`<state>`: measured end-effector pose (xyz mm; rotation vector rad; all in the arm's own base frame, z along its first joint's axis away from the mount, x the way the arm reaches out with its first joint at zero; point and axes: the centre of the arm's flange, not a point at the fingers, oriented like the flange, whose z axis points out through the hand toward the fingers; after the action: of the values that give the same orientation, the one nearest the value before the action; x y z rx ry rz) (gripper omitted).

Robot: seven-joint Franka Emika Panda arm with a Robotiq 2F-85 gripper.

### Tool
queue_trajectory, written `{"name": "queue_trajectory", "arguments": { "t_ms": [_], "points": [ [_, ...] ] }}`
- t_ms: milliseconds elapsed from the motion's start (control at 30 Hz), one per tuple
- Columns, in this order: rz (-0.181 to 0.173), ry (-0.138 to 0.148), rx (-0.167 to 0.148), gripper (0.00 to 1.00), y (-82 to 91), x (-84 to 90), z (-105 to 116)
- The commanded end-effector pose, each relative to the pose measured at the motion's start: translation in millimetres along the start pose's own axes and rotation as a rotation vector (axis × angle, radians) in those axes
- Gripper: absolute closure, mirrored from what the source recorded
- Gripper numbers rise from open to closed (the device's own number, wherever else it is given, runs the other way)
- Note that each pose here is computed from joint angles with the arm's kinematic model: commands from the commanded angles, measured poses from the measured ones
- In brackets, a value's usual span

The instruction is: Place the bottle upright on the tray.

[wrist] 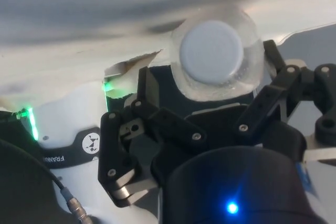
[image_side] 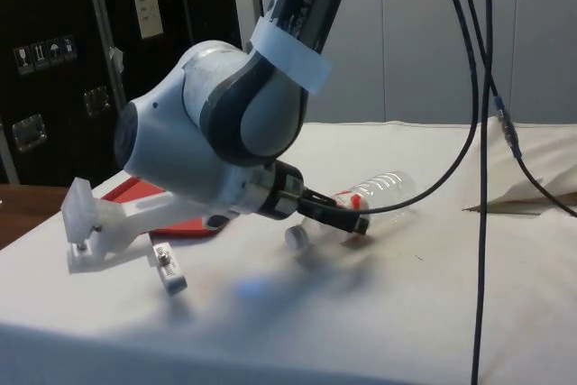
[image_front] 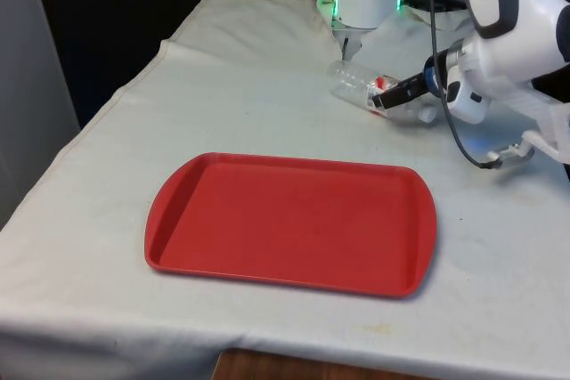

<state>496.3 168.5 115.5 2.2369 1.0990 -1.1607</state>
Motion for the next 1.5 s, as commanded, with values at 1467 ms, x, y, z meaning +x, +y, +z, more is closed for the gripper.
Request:
{"name": "queue_trajectory", "arguments": {
  "t_ms": [1467],
  "points": [
    [-0.022,-0.062,-0.001,0.0,-4.1,7.2,-2.8]
  ]
}}
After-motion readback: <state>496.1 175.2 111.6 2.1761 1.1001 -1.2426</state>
